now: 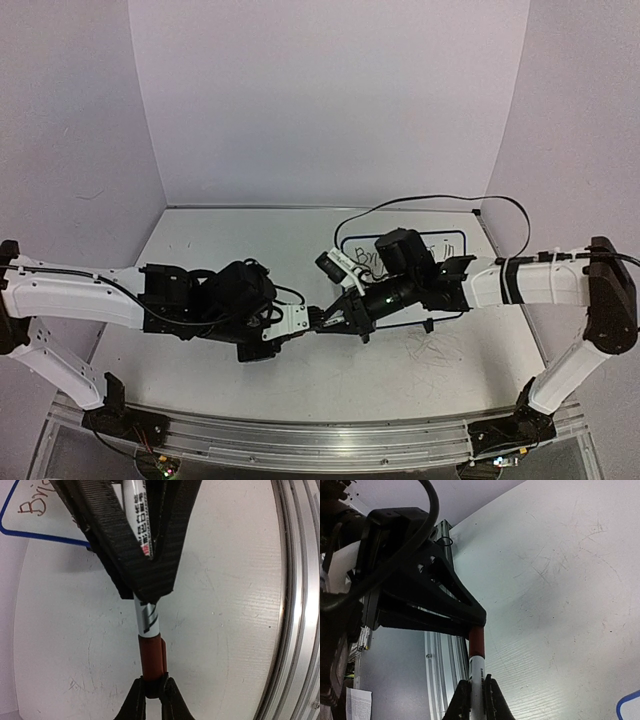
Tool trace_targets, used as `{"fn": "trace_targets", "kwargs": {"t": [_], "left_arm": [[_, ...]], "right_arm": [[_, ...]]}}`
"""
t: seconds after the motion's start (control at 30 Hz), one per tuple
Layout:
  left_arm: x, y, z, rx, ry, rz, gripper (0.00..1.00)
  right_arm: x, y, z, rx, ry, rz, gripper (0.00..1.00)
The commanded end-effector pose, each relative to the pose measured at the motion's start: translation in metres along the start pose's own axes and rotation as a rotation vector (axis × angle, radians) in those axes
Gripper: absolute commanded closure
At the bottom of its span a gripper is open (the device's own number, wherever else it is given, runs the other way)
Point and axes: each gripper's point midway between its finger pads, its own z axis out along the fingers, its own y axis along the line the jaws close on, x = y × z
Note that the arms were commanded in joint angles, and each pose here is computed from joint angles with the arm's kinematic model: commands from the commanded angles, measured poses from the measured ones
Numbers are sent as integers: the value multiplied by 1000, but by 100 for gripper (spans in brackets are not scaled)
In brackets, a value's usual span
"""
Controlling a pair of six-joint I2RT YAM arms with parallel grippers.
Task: Write a sentence on the whiteboard
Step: Insert the whiteboard marker without the cap into the pen cap, then put down the whiteboard marker at the center of the board.
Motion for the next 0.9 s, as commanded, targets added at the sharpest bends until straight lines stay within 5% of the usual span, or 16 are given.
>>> {"fn": "trace_targets", "kwargs": {"t": [0.0, 0.23, 0.27, 0.37, 0.43, 0.67, 0.87], "left_arm": [[-102, 31, -51, -144, -424, -108, 100], [-67, 23, -47, -151, -382, -194, 100], [-56, 24, -47, -163, -359, -222, 96], [-30, 28, -55, -198, -338, -326, 59], [-21, 32, -68, -208, -371, -407, 47], [-10, 63, -122, -293, -519, -672, 29], [-5, 84, -142, -377, -562, -816, 23]], "right_arm": [[-16, 41, 35, -114, -88, -12, 100], [-7, 11, 25, -9, -135, 32, 100], [-1, -2, 19, 55, -147, 19, 100], [25, -30, 13, 201, -138, -32, 100], [37, -37, 19, 231, -133, -75, 100], [60, -57, 58, 312, -92, -116, 100], [68, -82, 49, 462, -93, -78, 74]]}}
